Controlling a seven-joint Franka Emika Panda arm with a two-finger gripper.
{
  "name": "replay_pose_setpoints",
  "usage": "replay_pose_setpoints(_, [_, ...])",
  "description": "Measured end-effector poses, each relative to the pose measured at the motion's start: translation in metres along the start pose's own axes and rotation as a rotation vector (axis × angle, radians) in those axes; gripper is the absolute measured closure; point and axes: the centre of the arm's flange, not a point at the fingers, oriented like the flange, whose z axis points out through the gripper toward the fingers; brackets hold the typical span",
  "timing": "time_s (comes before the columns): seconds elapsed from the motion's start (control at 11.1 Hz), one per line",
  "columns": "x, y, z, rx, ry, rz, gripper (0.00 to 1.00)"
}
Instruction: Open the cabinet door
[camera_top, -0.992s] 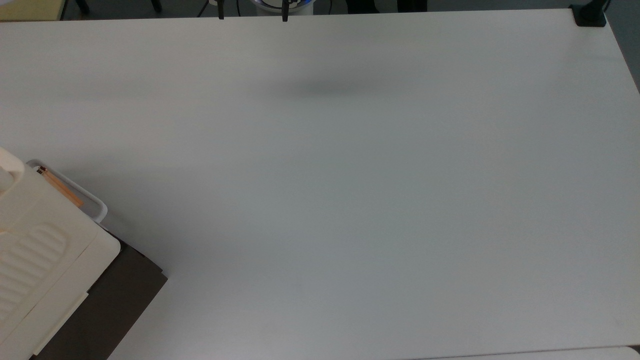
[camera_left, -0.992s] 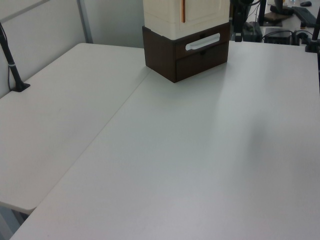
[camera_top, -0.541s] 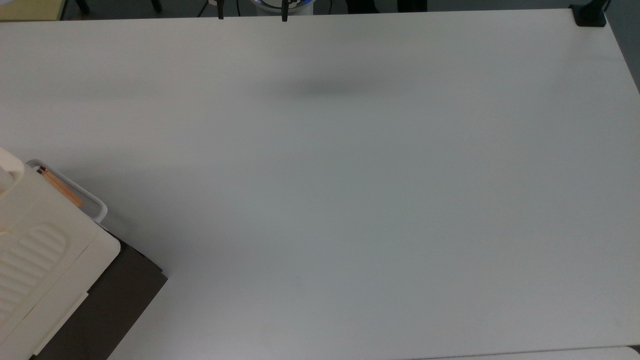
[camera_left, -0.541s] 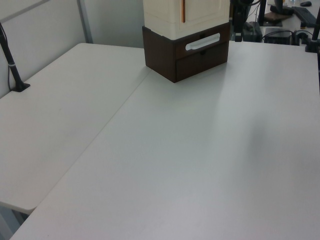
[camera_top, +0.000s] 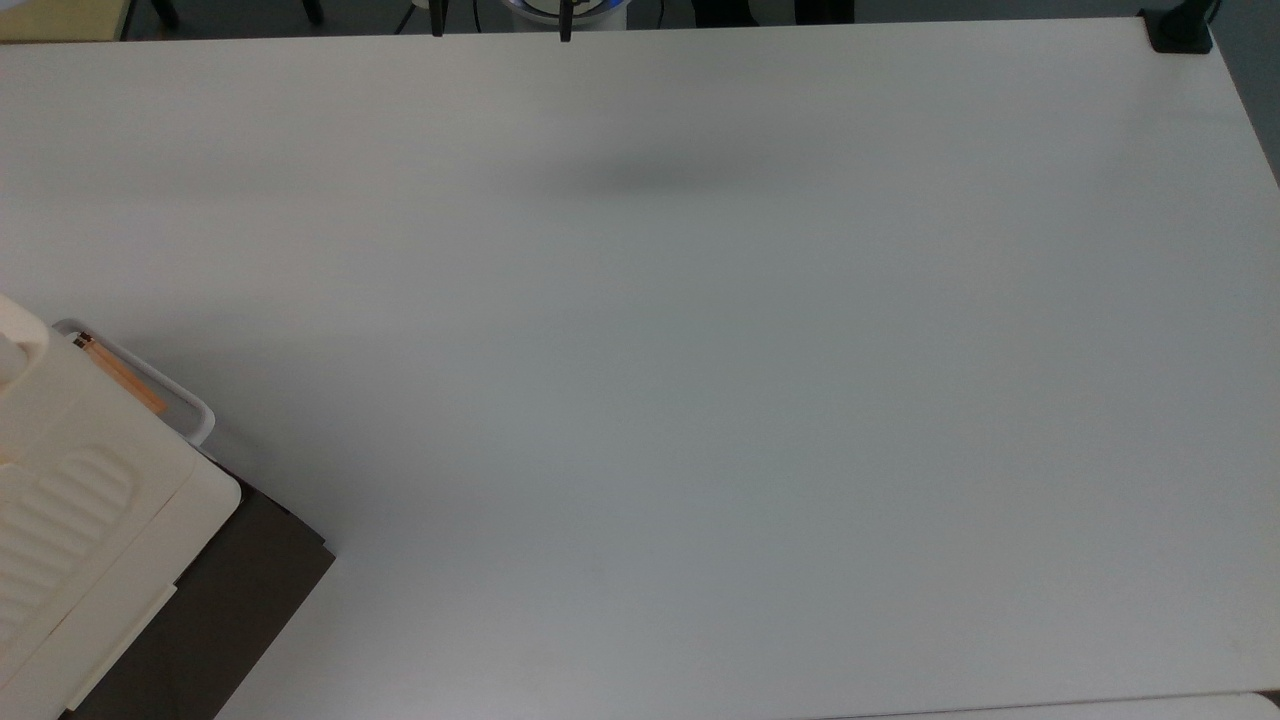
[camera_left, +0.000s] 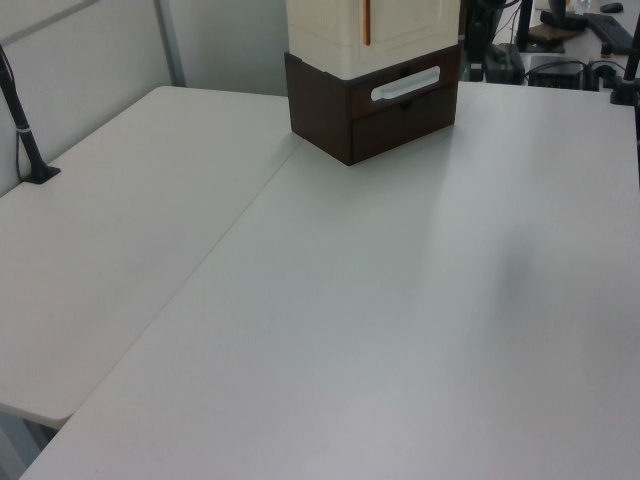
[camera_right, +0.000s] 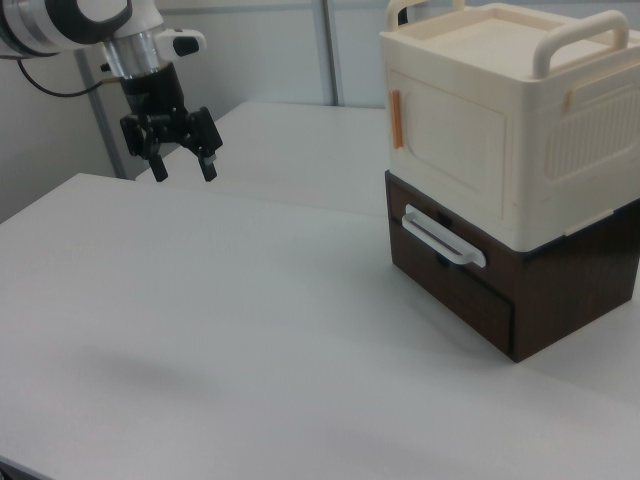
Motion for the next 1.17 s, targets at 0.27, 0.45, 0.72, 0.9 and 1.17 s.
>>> replay_pose_setpoints(0.27, [0.014,0.027,-0.009,-0.007,0.077,0.067,0.00])
replay_pose_setpoints(0.45, [0.036,0.056,-0.006,-0.019,0.138,0.157,0.00])
replay_pose_setpoints(0.72, [0.083,0.101,0.011,-0.043,0.305,0.347,0.00])
replay_pose_setpoints(0.9, [0.108,0.131,0.019,-0.064,0.430,0.484,0.00])
replay_pose_setpoints(1.17, [0.135,0.158,0.032,-0.091,0.597,0.585,0.00])
